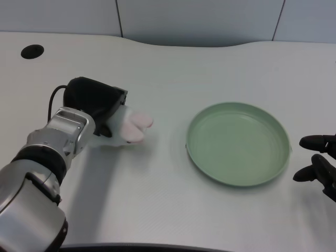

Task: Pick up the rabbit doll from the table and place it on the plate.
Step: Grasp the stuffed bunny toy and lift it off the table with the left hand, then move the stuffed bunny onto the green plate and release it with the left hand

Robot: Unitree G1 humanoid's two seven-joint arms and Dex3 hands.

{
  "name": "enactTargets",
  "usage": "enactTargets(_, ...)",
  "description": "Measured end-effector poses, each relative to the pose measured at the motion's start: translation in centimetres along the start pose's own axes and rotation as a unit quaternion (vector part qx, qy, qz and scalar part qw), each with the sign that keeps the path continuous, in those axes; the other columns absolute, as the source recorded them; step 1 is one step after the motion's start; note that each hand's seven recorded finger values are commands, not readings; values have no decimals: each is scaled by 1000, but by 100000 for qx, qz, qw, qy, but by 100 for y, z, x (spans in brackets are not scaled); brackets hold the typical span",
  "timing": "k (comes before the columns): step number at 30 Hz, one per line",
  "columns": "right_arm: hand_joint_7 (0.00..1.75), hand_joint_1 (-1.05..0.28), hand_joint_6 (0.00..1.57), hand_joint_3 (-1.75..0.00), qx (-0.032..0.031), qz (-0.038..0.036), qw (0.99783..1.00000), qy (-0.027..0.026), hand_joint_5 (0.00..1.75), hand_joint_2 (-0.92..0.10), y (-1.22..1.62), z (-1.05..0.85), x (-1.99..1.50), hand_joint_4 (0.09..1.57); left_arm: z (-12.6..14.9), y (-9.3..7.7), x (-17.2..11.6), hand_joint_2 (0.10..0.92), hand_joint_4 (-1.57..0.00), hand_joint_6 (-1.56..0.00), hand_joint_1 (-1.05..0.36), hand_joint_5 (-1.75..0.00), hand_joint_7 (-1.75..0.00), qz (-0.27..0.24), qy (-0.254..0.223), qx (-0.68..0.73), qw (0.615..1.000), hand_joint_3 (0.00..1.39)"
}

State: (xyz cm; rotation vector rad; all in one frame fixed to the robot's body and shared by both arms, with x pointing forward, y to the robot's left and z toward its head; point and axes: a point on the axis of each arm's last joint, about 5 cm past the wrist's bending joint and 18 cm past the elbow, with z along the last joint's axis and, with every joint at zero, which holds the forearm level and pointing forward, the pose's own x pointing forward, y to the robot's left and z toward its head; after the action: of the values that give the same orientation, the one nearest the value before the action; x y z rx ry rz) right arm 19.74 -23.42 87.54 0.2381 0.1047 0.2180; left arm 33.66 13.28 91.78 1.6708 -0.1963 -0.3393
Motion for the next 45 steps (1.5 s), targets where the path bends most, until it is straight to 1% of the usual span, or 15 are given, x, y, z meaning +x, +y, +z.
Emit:
enactTargets(1,1126,-313,244,-564,224,285,99999,74,1563,-921,-4,-5,10,205,-2,6,2,920,-824,-584,-224,-1746,-1570,944,211,-973,99991,35)
enactTargets(2,1128,-314,243,-562,336,518,99998,230,1563,-921,-9,-13,14,200,-2,13,4,920,-822,-558,-221,-1746,-1656,1993,264,-1915,99961,46)
enactTargets(3,1132,-316,245,-550,370,745,99996,214,1565,-921,-13,-20,18,202,-4,25,7,920,-821,-571,-233,-1746,-1523,3075,345,-3025,99906,43)
enactTargets(4,1133,-317,248,-537,297,793,99996,122,1555,-921,-16,-23,23,198,-5,43,13,909,-813,-678,-233,-1746,-1224,3936,209,-3996,99842,22)
enactTargets(6,1130,-313,248,-527,-21,692,99998,41,1544,-921,-23,-27,34,197,0,113,41,912,-812,-698,-215,-1746,-1293,5633,-222,-6098,99655,8)
enactTargets(9,1126,-300,236,-539,-439,787,99995,-471,1541,-921,-25,-19,44,190,21,265,100,919,-803,-576,-205,-1746,-1673,8483,-878,-8354,99285,12)
enactTargets(11,1132,-306,245,-532,-647,884,99990,-839,1533,-921,-28,-17,52,192,56,356,138,905,-798,-555,-198,-1746,-1663,9896,-1173,-10561,98940,6)
enactTargets(15,1130,-306,248,-510,-567,794,99992,-848,1523,-921,-29,-19,60,198,171,482,199,872,-821,-570,-173,-1746,-1716,11296,-2927,-13883,98342,2)
enactTargets(16,1128,-309,247,-510,-520,830,99991,-878,1521,-921,-29,-17,68,193,214,504,211,853,-810,-638,-171,-1746,-1488,11629,-3837,-14413,98195,5)
enactTargets(19,1126,-295,243,-534,-577,972,99989,-985,1529,-921,-36,-25,88,188,383,566,252,873,-850,-615,-145,-1746,-1715,12036,-6960,-15316,97837,19)
enactTargets(23,1131,-288,245,-552,-684,1484,99979,-1261,1557,-921,-48,-30,114,216,603,629,285,871,-872,-642,-171,-1746,-1745,12635,-11200,-16133,97235,17)
enactTargets(29,1142,-293,259,-536,-1003,2317,99949,-1956,1606,-921,-59,-31,148,224,1003,643,290,897,-895,-653,-188,-1746,-1746,11534,-17186,-18327,96103,27)
enactTargets(35,1148,-294,252,-538,-769,2248,99960,-1563,1617,-921,-65,-49,148,201,1269,636,267,916,-934,-683,-198,-1746,-1746,10071,-21000,-18450,95484,46)
enactTargets(40,1155,-289,248,-545,-1333,2922,99937,-1535,1603,-921,-39,-39,176,188,1555,586,214,906,-959,-693,-208,-1746,-1746,8402,-24427,-17150,95071,60)
enactTargets(45,1156,-294,238,-549,-1308,2893,99937,-1594,1575,-921,-29,-46,166,184,1603,528,195,910,-972,-703,-236,-1746,-1746,7205,-23819,-15940,95533,68)
